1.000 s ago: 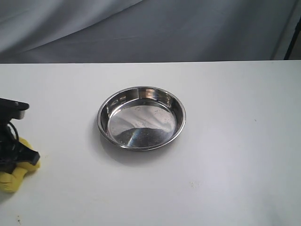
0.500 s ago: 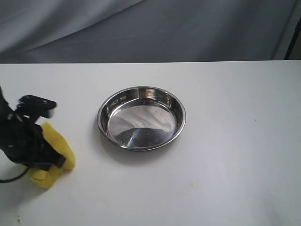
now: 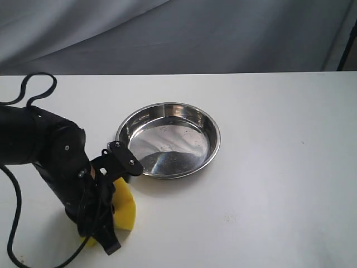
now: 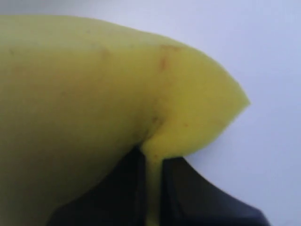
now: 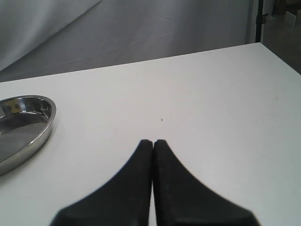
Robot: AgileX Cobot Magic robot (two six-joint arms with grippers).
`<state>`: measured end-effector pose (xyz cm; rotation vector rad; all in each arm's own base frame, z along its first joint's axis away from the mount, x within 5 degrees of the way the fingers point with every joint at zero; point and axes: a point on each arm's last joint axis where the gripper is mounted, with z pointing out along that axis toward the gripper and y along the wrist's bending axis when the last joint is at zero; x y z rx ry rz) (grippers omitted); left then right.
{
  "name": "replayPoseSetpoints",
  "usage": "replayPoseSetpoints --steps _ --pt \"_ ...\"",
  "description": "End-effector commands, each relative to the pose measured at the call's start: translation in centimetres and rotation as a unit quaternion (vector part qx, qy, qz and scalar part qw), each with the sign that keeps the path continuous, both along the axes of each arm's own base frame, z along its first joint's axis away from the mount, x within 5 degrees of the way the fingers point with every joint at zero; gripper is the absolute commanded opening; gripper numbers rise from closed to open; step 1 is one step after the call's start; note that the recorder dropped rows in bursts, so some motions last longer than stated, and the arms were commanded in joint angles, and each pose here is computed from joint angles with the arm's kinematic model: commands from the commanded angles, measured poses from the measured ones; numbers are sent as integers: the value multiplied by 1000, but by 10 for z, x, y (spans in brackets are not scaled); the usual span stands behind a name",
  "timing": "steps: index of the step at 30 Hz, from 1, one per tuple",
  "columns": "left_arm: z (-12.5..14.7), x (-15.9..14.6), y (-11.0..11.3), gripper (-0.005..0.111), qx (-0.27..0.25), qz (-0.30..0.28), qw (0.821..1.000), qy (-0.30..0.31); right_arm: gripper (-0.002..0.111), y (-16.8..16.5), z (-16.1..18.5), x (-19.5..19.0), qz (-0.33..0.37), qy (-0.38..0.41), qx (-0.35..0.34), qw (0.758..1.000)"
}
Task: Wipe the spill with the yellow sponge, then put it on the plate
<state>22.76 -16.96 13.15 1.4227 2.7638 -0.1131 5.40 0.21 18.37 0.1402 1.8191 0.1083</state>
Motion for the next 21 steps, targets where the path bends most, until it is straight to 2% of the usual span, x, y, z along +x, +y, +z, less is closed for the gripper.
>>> replayPoseSetpoints --steps 1,4,7,10,15,18,21 --pt "-4 -10 -10 0 -3 -7 1000 22 0 0 0 0 -3 -9 0 1000" --pt "-4 0 0 0 -7 52 998 18 0 0 0 0 -3 -9 0 1000" --pt "-4 17 26 0 -8 141 990 21 0 0 0 0 -3 -9 0 1000" --pt "-4 34 61 0 -5 238 971 26 0 0 0 0 -3 -9 0 1000" --pt "-4 49 125 0 -3 375 926 39 0 0 0 0 -3 -9 0 1000" --pt "-4 50 157 0 7 416 908 46 0 0 0 0 -4 -9 1 1000" --pt "-4 48 177 0 20 434 899 55 0 0 0 0 -4 -9 1 1000"
